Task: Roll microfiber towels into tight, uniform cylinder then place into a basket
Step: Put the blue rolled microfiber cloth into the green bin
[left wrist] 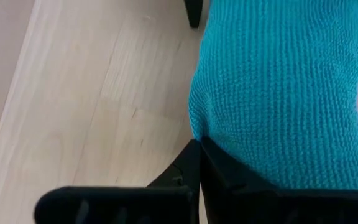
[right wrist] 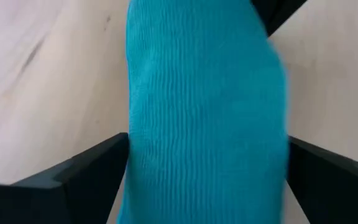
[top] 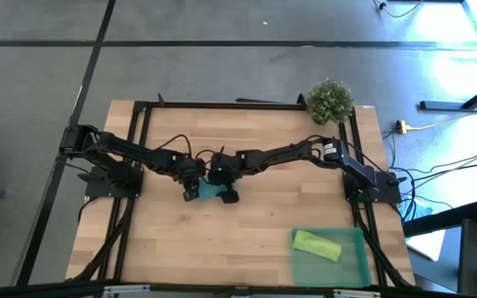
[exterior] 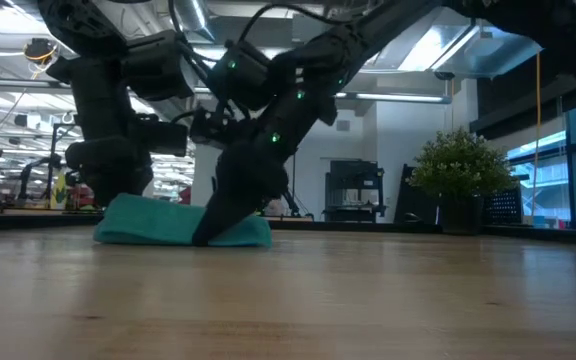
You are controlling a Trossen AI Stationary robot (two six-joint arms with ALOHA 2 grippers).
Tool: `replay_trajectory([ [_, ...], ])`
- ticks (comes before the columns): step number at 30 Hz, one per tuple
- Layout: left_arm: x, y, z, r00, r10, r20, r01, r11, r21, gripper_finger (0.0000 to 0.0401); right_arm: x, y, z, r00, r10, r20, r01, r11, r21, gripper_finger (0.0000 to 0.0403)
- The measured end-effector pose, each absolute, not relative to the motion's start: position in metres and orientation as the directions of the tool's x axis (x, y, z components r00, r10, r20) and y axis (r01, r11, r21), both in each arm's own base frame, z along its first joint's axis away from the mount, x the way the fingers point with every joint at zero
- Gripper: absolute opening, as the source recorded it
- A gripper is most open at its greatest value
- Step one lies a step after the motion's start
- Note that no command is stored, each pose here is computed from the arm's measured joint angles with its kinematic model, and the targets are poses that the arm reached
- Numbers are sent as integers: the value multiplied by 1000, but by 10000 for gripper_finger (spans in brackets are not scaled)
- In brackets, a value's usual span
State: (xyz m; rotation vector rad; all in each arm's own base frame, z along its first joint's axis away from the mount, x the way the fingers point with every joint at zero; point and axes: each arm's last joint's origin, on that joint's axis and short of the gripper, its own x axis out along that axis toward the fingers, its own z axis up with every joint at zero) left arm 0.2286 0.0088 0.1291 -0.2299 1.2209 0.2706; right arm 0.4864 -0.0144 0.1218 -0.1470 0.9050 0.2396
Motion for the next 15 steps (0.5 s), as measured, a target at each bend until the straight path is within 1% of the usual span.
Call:
replay_trajectory([
  [15, 230, 9, 130, 331, 82, -940, -325, 945, -33, 0, 488, -15, 117, 593, 134, -794, -265, 964, -35, 399],
])
